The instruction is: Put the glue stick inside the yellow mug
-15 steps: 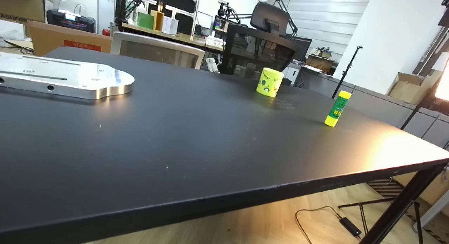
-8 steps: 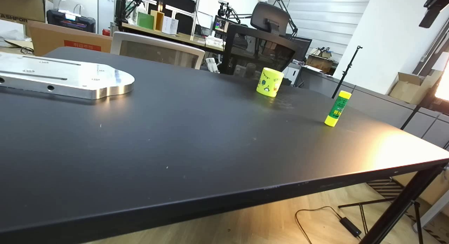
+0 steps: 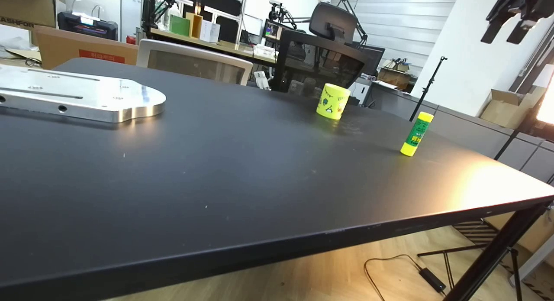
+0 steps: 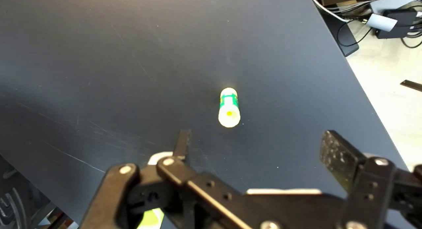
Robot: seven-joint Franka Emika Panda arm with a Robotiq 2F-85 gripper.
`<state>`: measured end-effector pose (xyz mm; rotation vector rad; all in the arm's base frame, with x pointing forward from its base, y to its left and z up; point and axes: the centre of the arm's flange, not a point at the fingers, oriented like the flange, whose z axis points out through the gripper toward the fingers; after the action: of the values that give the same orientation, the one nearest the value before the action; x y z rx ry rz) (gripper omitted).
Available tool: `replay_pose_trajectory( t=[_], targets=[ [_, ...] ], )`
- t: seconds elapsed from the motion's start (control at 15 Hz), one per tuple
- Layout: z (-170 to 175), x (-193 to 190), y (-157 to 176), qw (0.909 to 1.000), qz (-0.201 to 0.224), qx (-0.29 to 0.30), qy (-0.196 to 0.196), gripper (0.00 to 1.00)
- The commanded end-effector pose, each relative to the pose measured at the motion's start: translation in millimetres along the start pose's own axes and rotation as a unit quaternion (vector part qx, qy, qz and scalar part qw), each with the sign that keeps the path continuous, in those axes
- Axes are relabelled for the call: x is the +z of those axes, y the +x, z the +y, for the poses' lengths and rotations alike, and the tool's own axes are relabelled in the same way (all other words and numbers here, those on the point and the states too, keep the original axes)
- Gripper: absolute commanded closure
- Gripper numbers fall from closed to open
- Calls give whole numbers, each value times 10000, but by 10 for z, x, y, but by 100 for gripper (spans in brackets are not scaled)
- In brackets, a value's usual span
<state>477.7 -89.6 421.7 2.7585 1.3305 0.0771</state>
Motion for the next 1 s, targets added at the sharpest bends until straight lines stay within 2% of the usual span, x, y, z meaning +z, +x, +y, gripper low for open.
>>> replay_pose_trajectory(
  t=[0.0,0.4,0.93],
  targets=[
    [291,209,168,9999,34,1,98,0],
    [309,786,336,9997,29,10,226,0],
    [275,1307,377,9994,-9,118,338,0]
  ],
)
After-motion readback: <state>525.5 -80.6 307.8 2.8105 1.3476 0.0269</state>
